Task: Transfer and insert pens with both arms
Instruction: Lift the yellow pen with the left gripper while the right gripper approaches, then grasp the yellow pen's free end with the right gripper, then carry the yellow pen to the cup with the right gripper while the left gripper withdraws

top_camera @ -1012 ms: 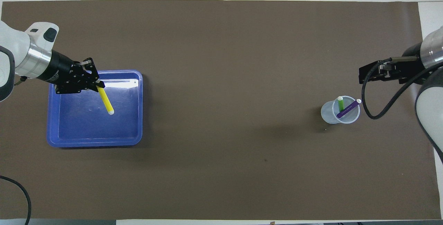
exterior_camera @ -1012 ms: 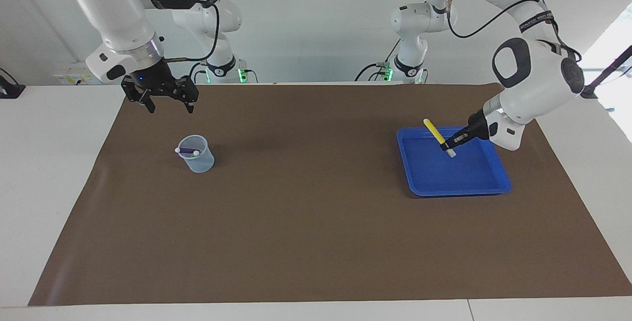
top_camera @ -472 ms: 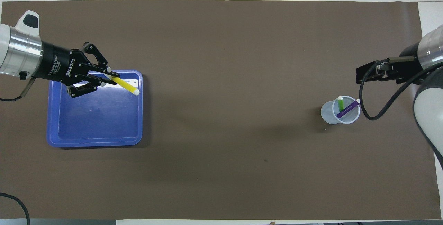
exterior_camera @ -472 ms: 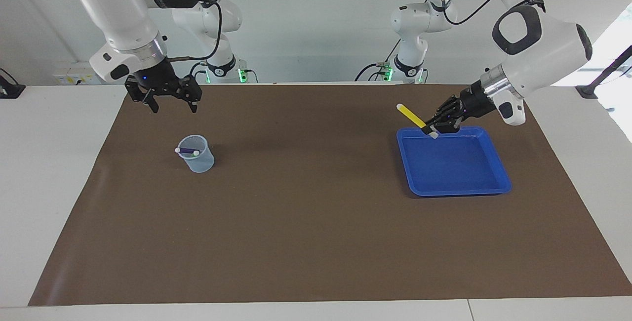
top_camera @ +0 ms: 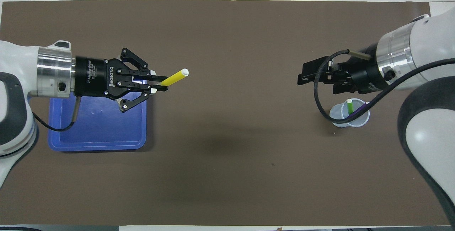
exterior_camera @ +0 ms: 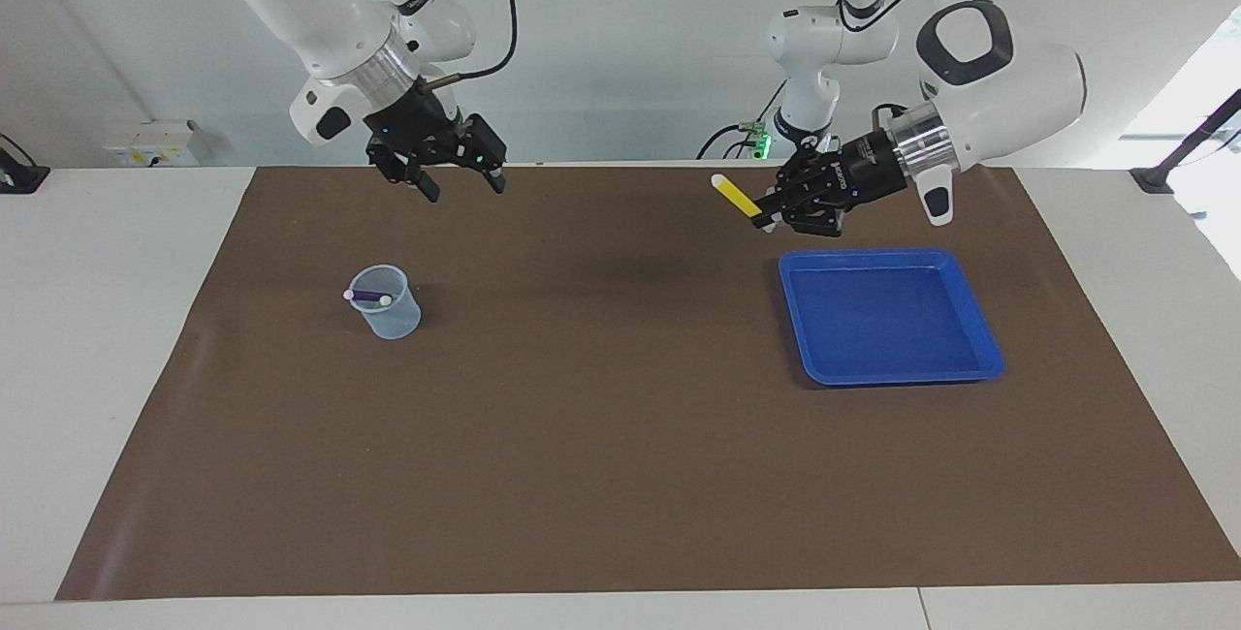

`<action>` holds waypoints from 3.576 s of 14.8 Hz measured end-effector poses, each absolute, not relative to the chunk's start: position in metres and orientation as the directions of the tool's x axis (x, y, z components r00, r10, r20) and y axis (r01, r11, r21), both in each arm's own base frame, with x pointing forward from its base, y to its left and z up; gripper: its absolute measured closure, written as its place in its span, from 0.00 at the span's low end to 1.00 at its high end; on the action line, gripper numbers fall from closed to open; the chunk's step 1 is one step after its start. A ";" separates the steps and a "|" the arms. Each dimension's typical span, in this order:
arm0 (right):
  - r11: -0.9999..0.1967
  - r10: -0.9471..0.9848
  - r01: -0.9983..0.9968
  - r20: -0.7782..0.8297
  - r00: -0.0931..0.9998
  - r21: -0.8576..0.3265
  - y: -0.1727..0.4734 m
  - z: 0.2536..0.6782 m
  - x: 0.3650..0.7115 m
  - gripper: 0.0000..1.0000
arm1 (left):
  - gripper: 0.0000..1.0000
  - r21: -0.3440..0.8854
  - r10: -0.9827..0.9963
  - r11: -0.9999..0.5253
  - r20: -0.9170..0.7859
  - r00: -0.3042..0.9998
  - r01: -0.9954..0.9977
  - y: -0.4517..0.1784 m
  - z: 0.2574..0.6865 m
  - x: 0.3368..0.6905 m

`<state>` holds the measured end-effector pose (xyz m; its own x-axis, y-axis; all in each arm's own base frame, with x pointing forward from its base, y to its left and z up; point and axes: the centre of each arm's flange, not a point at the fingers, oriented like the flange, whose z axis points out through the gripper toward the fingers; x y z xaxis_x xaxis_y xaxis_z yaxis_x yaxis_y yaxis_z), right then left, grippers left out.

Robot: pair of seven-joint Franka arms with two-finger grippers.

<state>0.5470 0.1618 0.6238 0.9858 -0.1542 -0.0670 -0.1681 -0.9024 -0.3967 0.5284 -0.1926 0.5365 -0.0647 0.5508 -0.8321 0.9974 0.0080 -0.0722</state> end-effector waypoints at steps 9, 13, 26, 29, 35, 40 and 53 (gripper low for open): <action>-0.770 -0.242 -0.226 -0.055 0.969 -0.597 0.251 0.645 0.537 0.00 | 0.83 -0.141 0.469 0.196 -0.856 -0.219 0.970 -0.266 0.512 0.485; -0.793 -0.194 -0.193 -0.061 0.979 -0.578 0.271 0.624 0.540 0.00 | 0.83 -0.150 0.450 0.215 -0.862 -0.234 0.965 -0.266 0.512 0.480; -0.825 -0.120 -0.092 0.013 0.993 -0.557 0.305 0.618 0.557 0.10 | 0.83 -0.153 0.433 0.243 -0.867 -0.248 0.958 -0.271 0.510 0.476; -0.818 -0.134 -0.085 0.045 0.990 -0.569 0.305 0.624 0.560 0.21 | 0.83 -0.152 0.430 0.249 -0.867 -0.250 0.956 -0.271 0.510 0.477; -0.821 -0.131 -0.078 0.053 0.990 -0.565 0.307 0.623 0.561 0.70 | 0.83 -0.158 0.424 0.263 -0.867 -0.261 0.952 -0.270 0.510 0.477; -0.834 -0.122 -0.064 0.070 0.990 -0.548 0.309 0.622 0.560 0.82 | 0.83 -0.160 0.423 0.271 -0.866 -0.267 0.949 -0.268 0.509 0.477; -0.922 -0.105 -0.040 0.150 0.983 -0.385 0.201 0.604 0.588 0.82 | 0.00 -0.167 0.416 0.291 -0.865 -0.282 0.942 -0.265 0.509 0.479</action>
<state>0.5877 0.2014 0.6042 0.9831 -0.1054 0.1497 -0.0402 -0.9219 -0.3853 0.4787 -0.2654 0.5094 -0.2820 0.4156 -0.8647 0.9420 0.2907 -0.1675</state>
